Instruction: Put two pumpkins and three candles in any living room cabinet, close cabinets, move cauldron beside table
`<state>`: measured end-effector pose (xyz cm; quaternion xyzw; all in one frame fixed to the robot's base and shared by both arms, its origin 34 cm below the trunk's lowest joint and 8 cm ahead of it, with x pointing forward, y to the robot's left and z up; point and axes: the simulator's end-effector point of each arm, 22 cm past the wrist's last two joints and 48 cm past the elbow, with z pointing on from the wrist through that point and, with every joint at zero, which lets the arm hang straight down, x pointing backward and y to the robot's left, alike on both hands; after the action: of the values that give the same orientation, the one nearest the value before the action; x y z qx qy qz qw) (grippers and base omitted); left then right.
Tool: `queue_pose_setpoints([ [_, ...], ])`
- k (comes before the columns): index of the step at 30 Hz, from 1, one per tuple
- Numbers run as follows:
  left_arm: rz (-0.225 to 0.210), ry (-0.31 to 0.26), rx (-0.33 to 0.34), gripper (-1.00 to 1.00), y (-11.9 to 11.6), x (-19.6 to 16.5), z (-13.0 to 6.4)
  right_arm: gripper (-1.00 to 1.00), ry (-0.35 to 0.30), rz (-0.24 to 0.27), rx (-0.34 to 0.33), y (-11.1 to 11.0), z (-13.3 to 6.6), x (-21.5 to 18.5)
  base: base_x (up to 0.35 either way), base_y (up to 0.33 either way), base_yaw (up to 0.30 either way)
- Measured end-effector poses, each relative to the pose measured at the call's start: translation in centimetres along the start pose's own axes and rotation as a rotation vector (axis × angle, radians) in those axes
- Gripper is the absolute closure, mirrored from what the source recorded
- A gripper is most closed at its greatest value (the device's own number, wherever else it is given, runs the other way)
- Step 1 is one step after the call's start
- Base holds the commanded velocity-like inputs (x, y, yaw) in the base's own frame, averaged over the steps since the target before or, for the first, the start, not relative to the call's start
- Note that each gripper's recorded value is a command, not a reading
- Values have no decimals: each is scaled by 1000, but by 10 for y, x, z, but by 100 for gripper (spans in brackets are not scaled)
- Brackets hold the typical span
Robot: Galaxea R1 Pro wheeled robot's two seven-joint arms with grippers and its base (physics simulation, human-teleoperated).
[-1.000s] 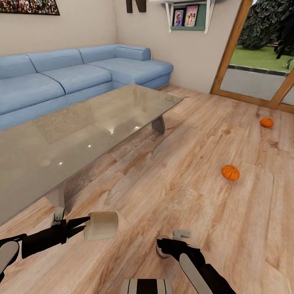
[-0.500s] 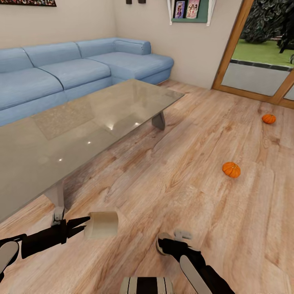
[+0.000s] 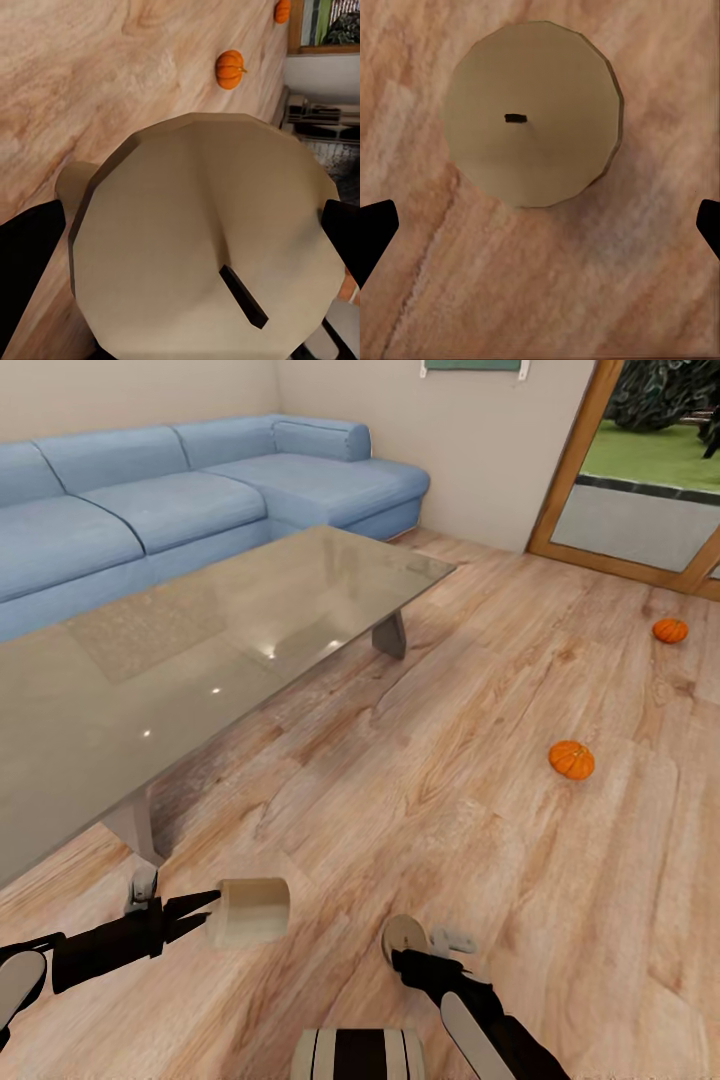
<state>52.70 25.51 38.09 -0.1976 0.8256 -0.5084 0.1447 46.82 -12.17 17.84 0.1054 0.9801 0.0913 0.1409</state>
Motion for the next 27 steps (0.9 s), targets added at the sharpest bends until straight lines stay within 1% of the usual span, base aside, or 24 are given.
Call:
queue_pose_setpoints([
  [10, -30, 17, -18, 100, 17, 5, 6, -100, 41, 9, 14, -7, 14, 17, 0, 0, 0],
  [16, -46, 26, -30, 100, 27, 9, 9, -100, 36, 4, 15, -5, 22, 0, 0, 0, 0],
  [19, -48, 26, -28, 100, 26, 9, 9, -100, 17, 1, 8, -2, 23, -15, 0, 0, 0],
  [22, -47, 27, -27, 100, 26, 10, 9, -100, -23, -10, 1, 6, 27, -48, 0, 0, 0],
  [27, -48, 26, -26, 100, 26, 9, 9, -100, -20, -4, -26, 33, 30, -52, 0, 0, 0],
])
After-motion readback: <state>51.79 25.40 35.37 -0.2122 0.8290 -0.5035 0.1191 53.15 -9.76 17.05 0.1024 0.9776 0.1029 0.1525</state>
